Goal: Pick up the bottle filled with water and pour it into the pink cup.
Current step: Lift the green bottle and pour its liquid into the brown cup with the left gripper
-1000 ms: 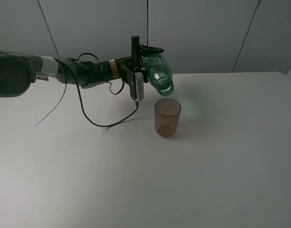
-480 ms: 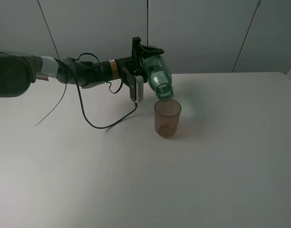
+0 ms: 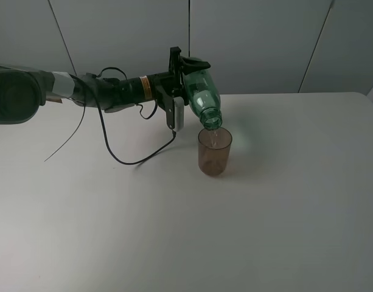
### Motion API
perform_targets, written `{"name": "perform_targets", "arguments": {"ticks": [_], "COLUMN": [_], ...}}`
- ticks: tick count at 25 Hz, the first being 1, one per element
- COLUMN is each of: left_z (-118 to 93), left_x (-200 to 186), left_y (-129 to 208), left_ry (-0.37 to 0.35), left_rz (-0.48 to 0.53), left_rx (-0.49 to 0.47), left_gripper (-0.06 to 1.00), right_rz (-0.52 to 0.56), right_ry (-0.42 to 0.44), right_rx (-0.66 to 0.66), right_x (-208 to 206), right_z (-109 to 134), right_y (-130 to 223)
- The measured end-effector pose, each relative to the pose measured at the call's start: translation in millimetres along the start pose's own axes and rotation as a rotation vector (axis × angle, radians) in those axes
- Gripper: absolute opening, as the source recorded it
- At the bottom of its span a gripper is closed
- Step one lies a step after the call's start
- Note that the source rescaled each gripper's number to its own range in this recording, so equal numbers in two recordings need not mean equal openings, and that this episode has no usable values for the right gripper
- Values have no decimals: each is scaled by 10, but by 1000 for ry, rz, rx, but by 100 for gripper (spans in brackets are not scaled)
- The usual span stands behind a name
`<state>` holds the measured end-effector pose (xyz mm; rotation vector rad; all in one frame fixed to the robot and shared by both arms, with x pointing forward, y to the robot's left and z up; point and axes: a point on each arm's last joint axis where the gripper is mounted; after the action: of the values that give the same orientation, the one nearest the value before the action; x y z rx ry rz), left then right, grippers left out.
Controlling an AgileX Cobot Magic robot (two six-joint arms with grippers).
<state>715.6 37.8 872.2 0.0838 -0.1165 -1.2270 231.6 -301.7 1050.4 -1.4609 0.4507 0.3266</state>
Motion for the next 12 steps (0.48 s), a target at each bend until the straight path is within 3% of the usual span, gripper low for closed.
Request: {"name": "perform_targets", "arguments": {"ticks": [12], "left_z": [58], "left_x": [22], "left_y": [35], "left_ry": [-13], "left_rz": [7], "left_rx": [28], "left_gripper": [0], "right_rz": [0], "right_ry": [0], "right_rx": [0], "right_x": [0], "right_z": [0], "right_y": [0]}}
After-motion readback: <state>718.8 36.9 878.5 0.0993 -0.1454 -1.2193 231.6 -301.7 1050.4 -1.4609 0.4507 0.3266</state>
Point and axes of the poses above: a point on each arm's last joint axis where the gripper is mounted, x pointing out along that axis toward the gripper, z along the wrist's bending axis when the last joint is at zero, y = z × x, and after that the axes turned 6 degrees about x, right-handed
